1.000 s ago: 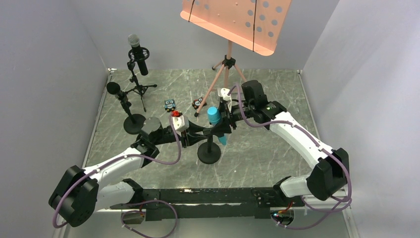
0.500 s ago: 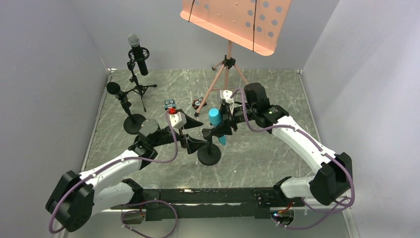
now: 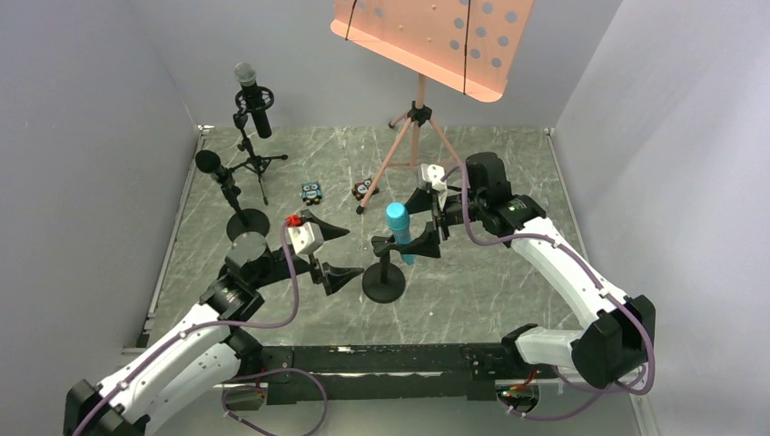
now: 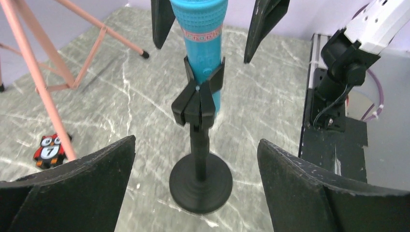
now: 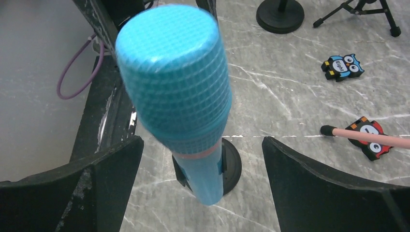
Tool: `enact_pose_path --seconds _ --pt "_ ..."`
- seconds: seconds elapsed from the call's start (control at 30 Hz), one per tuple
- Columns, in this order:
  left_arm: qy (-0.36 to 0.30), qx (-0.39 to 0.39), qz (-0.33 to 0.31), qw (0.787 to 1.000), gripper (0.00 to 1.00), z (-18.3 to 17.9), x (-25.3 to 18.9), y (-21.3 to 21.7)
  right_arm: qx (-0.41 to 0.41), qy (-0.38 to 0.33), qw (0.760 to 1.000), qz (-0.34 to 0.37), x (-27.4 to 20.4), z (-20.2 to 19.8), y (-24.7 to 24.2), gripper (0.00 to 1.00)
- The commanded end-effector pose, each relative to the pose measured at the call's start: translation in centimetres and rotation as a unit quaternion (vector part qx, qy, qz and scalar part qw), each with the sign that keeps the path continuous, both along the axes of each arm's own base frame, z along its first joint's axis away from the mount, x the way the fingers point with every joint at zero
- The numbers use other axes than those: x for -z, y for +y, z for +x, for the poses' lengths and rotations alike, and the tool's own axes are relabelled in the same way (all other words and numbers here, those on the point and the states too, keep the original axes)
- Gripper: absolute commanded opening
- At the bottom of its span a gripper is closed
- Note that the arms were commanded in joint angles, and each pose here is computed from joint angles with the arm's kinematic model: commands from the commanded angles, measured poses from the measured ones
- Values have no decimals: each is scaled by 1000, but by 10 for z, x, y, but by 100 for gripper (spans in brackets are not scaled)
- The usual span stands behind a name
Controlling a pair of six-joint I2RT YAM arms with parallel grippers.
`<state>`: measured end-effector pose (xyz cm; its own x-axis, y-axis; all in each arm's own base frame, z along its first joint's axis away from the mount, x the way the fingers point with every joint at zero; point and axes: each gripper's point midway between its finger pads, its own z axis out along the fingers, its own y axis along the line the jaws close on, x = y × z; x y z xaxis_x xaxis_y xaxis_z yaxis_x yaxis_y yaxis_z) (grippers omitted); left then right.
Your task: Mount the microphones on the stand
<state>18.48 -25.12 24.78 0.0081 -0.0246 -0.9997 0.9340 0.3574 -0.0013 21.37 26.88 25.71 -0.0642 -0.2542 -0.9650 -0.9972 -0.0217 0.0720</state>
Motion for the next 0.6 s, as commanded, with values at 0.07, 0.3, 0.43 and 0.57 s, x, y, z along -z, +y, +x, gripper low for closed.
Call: enact_pose_path --seconds 0.07,0.3,0.43,0.57 --pt "-30 -41 75 996 99 -10 -7 31 -51 -39 998 9 14 -14 -6 100" --pt "-28 -70 131 989 99 -16 19 53 -67 -39 997 8 24 -14 -5 98" --pt "-30 -89 139 986 99 -15 31 62 -70 -29 997 14 25 -14 -2 94" --pt "-35 -103 131 985 99 -14 33 66 -75 -17 997 17 26 -12 0 88"
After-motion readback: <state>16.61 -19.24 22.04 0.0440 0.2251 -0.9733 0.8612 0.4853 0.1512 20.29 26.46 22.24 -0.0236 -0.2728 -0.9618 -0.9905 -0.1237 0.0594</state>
